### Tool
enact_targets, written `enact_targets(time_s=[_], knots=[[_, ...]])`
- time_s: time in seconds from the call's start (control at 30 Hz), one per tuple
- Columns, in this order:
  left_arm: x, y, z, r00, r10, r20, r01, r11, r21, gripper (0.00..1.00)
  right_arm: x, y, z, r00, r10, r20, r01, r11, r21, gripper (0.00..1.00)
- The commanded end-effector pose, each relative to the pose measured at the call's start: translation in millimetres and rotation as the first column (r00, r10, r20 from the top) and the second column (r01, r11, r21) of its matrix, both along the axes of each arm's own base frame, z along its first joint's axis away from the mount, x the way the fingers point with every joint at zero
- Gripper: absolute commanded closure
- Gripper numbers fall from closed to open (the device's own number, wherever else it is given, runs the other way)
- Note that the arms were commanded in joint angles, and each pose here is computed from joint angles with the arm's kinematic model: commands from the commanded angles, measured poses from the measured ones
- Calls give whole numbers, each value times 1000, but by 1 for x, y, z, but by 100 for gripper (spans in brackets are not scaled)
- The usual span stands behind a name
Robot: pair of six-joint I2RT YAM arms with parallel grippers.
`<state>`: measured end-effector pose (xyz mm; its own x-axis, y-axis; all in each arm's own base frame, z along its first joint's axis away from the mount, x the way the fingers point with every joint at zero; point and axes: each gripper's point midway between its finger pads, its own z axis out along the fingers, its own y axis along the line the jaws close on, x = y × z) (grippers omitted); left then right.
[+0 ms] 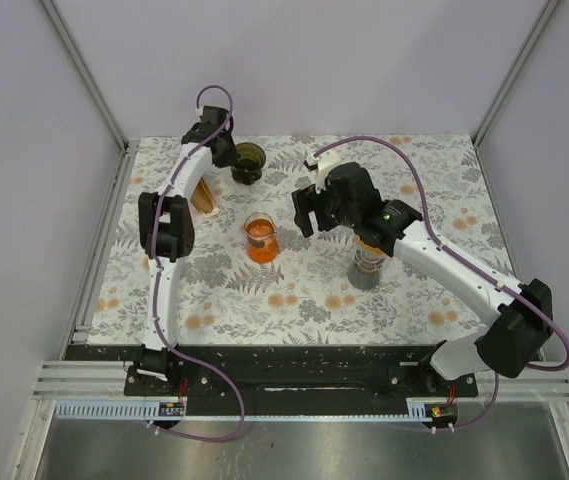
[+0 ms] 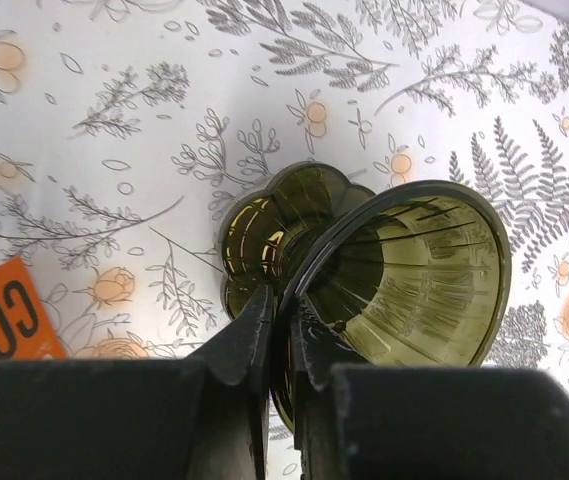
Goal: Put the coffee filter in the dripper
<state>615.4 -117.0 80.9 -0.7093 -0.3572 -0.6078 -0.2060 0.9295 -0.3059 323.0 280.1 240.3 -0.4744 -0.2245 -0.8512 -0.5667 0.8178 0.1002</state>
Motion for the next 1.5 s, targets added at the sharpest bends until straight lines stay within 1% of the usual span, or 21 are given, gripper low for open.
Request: enact_targets(time_s=[0.0,0.13,0.23,0.47,0.67,0.73,0.8,0.87,0.9,0.93,0.97,1.03,1.13,1.27,1.37,1.47], knots=[[-9,-6,22,999,-42,-3,42,998,-48,100,0,-8,17,999,-17,45,16,1000,18,14],[-15,-14,50,995,-91,28,93,993,-76,100,-2,-9,17,999,-16,41,15,1000,19,14],[-20,-13,78,991,-118,67,123,990,-68,100,-4,-10,19,999,-18,42,17,1000,22,14],[-43,-11,132,976,-177,127,190,977,-98,100,-12,-19,23,998,-26,49,24,999,33,14],[-88,-23,164,945,-304,116,318,940,-127,100,-18,-22,27,998,-24,51,22,999,38,14],[-107,-26,170,925,-363,108,375,920,-117,100,-19,-24,30,998,-26,56,24,999,44,14],[-126,-26,174,899,-427,97,435,897,-83,100,-20,-23,34,998,-21,62,17,999,51,14],[-146,-29,181,854,-512,92,517,855,-39,100,-21,-21,39,998,-8,68,4,998,62,14],[-155,-30,182,814,-573,95,576,817,-5,100,-20,-19,42,998,0,70,-5,998,68,14],[-167,-34,185,783,-615,98,619,785,-20,100,-20,-16,45,997,11,71,-16,997,75,14],[-176,-36,188,732,-672,109,676,737,8,100,-21,-11,50,997,29,75,-36,996,85,14],[-191,-38,193,679,-727,102,729,684,31,100,-22,0,57,993,90,76,-97,990,105,14],[-206,-36,194,624,-778,71,774,628,75,100,-26,23,67,979,193,70,-201,969,141,14],[-227,-40,196,534,-845,36,839,534,106,100,-13,41,77,975,210,68,-219,960,172,14],[-240,-47,192,482,-876,5,873,481,84,100,-3,53,75,976,214,49,-219,959,179,14],[-252,-55,183,416,-909,-20,909,416,23,100,5,61,70,979,201,21,-201,961,190,14]])
